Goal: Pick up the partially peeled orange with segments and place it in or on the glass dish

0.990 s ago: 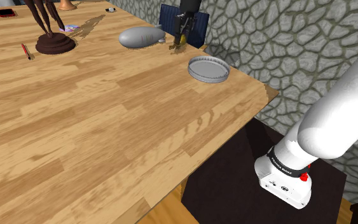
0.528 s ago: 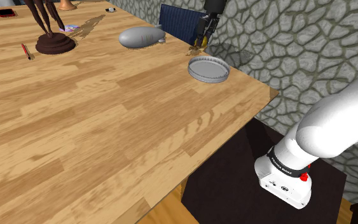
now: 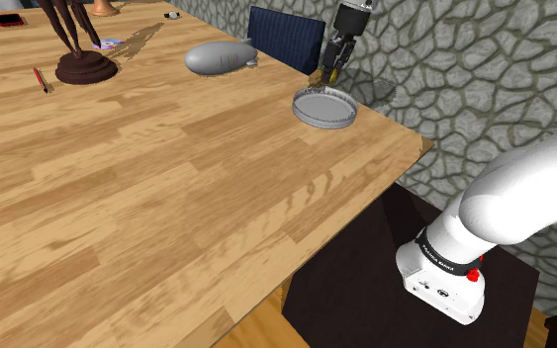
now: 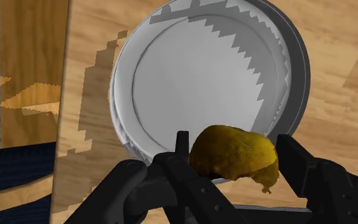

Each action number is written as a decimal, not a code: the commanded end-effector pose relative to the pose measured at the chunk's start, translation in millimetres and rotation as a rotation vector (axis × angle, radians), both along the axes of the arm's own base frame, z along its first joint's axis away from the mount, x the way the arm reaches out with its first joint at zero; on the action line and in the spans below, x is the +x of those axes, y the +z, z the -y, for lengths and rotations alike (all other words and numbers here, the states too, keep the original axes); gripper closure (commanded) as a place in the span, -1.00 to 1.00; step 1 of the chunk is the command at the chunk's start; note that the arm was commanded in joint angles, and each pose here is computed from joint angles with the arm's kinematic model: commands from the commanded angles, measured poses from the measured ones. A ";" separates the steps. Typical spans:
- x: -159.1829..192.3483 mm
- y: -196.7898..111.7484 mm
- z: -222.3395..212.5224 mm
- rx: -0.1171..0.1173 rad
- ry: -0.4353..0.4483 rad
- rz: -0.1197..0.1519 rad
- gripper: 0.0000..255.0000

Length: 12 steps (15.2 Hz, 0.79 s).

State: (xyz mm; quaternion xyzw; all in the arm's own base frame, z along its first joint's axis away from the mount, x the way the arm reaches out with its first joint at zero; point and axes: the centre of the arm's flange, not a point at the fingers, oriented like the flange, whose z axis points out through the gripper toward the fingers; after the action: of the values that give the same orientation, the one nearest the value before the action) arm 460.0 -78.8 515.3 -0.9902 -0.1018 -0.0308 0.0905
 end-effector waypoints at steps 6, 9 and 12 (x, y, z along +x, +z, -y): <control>-0.5 -36.9 0.2 0.000 0.000 0.000 1.00; -0.5 -52.8 0.2 0.000 0.000 0.000 1.00; -0.5 -55.1 0.2 0.000 0.000 0.000 1.00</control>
State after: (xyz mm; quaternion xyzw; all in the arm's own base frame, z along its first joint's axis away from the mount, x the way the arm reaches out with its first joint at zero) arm 459.6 -77.7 463.1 -0.9900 -0.1031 -0.0320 0.0907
